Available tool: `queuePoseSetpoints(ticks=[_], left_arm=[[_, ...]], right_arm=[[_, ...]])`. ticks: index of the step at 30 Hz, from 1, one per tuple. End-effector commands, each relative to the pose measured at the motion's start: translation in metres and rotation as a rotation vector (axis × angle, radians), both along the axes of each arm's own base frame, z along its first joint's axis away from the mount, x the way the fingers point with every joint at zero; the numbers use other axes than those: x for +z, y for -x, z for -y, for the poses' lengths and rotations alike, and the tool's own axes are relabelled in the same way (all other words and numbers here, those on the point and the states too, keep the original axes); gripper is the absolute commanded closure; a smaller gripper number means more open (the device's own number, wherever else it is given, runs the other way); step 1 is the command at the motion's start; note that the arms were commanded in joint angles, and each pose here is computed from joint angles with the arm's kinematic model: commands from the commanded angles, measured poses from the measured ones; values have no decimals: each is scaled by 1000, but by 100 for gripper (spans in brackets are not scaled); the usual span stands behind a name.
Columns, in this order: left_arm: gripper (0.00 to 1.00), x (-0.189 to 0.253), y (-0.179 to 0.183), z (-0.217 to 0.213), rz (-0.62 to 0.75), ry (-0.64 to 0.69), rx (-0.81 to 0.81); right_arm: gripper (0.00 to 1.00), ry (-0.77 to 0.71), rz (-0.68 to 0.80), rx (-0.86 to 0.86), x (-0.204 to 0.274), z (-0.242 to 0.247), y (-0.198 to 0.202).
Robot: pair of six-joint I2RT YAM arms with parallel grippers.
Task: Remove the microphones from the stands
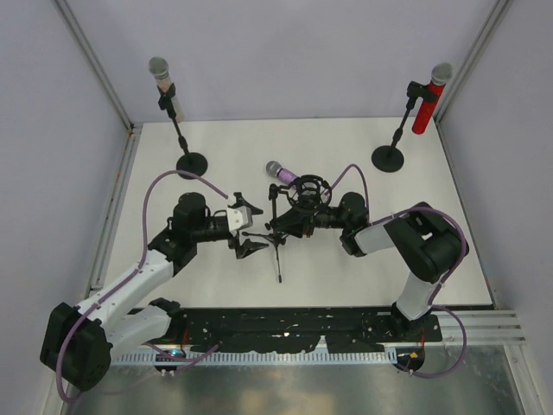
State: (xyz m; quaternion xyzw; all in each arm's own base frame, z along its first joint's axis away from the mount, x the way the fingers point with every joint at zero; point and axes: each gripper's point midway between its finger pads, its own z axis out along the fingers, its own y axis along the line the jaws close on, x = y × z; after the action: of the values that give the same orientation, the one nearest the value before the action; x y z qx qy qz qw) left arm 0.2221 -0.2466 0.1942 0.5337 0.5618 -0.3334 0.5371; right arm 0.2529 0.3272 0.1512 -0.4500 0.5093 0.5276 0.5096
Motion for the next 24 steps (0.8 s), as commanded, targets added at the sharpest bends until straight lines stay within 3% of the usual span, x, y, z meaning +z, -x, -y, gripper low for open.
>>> queuePoseSetpoints(ticks=[1,16,24], left_arm=[[9,-5,8,8,16,-36,-78],[10,-17,27,13,-42,-28,-164],[12,-40,42,14,-105,-117,-208]], right_arm=[[73,-31,42,-20,13,2,-5],[73,-34,47,-24,14,3,-6],[72,-33,47,-34,14,5,-8]])
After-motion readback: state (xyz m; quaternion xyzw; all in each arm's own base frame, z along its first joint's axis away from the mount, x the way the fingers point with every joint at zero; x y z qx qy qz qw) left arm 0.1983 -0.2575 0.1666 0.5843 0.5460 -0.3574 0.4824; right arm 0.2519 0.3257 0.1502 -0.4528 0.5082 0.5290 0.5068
